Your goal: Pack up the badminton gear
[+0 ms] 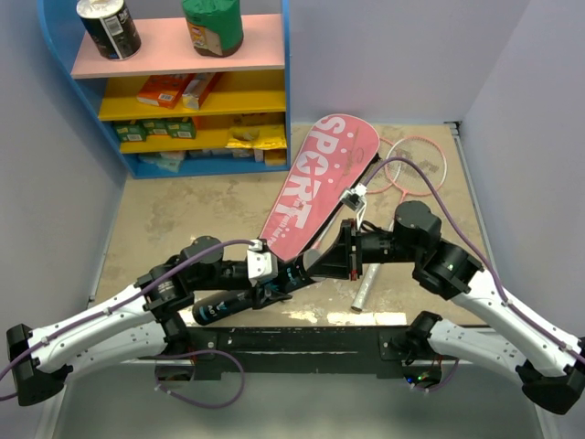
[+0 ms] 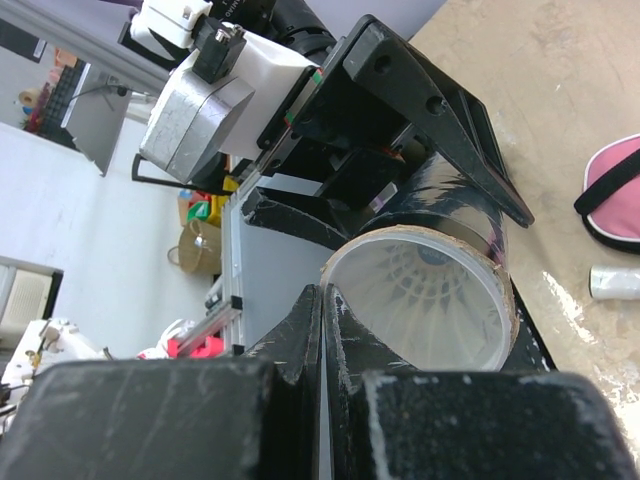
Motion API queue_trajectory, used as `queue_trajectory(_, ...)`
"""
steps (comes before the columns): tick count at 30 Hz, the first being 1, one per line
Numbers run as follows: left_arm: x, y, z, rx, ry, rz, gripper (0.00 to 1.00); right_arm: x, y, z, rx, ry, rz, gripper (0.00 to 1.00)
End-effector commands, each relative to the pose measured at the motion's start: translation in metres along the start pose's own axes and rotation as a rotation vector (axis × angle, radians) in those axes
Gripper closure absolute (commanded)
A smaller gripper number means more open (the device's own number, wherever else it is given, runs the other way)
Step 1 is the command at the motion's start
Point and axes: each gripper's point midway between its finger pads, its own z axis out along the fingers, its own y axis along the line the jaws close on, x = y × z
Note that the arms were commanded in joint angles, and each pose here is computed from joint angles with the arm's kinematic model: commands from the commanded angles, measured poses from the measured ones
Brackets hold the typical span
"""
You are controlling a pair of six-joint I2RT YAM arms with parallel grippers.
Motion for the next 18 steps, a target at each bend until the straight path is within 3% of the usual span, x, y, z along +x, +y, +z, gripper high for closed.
queue_trajectory(1,-0.029,0.009,-0.001,-0.041,-0.104,0.047,1.00,0.001,0.012,-0.004,-0.017,0.010,-0.012,1.00)
queue_trajectory(11,-0.031,0.009,-0.002,-0.042,-0.113,0.052,1.00,0.011,0.012,-0.001,-0.045,0.029,0.017,1.00)
queue_trajectory(18,-0.032,0.008,-0.003,-0.038,-0.117,0.056,1.00,0.013,0.014,0.005,-0.100,0.005,0.049,0.63)
